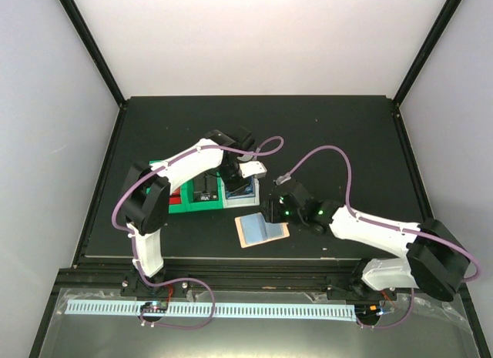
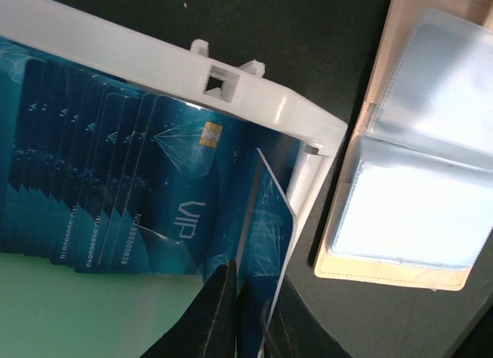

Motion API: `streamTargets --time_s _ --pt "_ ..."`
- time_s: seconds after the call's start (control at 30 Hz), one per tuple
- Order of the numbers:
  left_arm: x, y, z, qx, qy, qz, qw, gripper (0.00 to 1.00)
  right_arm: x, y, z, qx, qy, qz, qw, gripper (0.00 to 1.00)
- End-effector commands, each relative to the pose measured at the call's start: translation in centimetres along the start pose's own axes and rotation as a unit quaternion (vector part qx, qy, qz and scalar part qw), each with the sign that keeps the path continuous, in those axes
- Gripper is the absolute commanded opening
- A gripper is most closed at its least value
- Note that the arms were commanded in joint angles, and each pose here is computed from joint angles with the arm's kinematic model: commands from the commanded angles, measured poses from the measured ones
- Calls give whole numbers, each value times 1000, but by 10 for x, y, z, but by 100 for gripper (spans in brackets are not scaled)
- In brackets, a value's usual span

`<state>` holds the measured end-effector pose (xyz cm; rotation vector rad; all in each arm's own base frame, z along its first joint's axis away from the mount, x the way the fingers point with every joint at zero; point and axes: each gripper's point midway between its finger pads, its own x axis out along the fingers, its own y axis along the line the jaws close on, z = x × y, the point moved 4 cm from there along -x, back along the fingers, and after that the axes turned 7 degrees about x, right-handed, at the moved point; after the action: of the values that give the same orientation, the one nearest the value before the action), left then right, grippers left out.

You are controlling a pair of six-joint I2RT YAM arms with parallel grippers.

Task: Put the credit cards into the card holder
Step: Pick up the credit card from the storage box.

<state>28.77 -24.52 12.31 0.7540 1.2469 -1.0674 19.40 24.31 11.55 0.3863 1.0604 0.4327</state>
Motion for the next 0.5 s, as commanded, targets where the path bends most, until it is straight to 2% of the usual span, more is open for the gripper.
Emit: streamTargets --time_s 0.0,0.13,0.3,0.47 --pt "-3 -10 -3 -2 -1 -33 999 11 0 26 34 16 -59 28 998 61" --pt "-2 -11 -3 -3 -1 -38 999 11 9 28 42 26 -76 21 997 66" --pt "-1 -8 -5 -8 5 -31 999 5 20 27 41 32 -70 15 997 65" --pt "-20 -7 0 -6 -22 -13 1000 2 11 25 40 33 -81 21 996 65"
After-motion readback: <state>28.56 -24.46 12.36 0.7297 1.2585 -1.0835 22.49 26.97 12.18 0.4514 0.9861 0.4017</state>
